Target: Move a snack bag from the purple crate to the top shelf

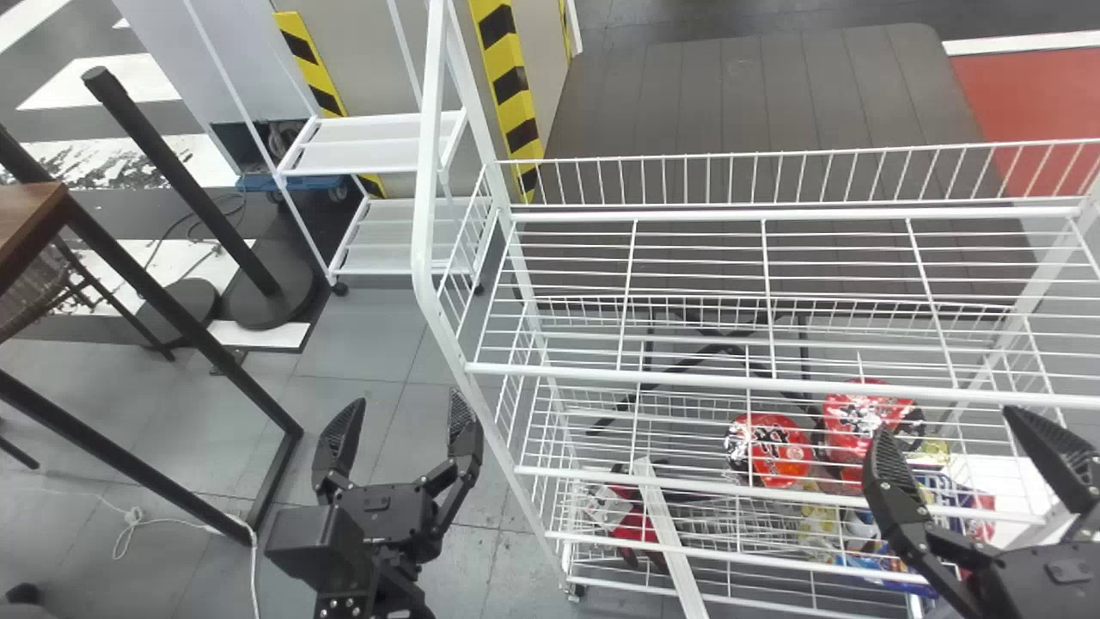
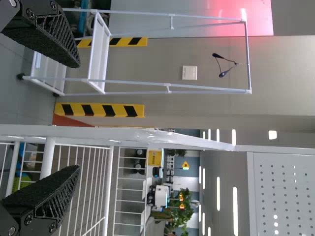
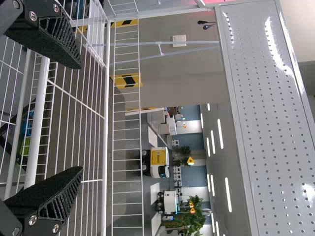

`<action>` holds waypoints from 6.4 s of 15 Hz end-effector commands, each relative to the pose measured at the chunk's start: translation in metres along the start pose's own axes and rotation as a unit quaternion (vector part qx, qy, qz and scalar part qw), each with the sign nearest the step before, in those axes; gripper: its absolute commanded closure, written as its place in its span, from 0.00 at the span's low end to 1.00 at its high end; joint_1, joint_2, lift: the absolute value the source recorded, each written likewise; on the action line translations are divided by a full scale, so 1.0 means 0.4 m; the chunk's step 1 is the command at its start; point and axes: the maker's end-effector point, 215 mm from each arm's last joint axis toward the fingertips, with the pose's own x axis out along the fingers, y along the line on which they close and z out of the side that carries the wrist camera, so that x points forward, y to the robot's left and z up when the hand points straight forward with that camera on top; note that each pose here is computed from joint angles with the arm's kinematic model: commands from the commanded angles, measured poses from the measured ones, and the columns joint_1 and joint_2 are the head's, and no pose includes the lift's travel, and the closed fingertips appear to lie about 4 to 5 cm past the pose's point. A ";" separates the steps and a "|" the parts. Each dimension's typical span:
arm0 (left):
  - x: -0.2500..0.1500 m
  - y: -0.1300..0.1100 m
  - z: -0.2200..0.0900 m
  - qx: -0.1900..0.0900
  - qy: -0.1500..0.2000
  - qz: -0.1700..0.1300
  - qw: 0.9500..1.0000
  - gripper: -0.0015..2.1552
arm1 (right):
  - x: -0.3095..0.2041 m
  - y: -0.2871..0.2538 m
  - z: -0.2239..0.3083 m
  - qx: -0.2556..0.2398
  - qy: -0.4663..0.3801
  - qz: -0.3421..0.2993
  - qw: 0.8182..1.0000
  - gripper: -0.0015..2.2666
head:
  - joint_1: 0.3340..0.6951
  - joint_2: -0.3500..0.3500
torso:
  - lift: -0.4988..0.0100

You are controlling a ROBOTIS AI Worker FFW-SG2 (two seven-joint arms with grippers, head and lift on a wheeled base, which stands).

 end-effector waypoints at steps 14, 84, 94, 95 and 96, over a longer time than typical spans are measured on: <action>-0.001 0.001 -0.003 0.001 -0.001 -0.001 1.000 0.03 | 0.011 -0.001 -0.025 0.019 0.015 -0.006 1.000 0.04 | 1.00 0.83 | 0.98; -0.026 -0.002 -0.004 0.001 -0.005 -0.011 1.000 0.04 | 0.009 0.021 -0.042 0.016 0.024 -0.009 1.000 0.04 | 1.00 0.85 | 0.46; -0.043 0.000 -0.002 0.001 -0.007 -0.012 1.000 0.04 | -0.001 0.027 -0.047 0.014 0.028 -0.007 0.999 0.04 | 1.00 0.85 | 0.39; -0.045 0.000 0.000 0.000 -0.009 -0.012 1.000 0.04 | -0.002 0.027 -0.049 0.014 0.029 -0.008 0.999 0.04 | 1.00 0.85 | 0.38; -0.045 0.000 0.002 0.000 -0.010 -0.012 1.000 0.04 | -0.004 0.028 -0.050 0.014 0.029 -0.008 0.999 0.04 | 1.00 0.85 | 0.37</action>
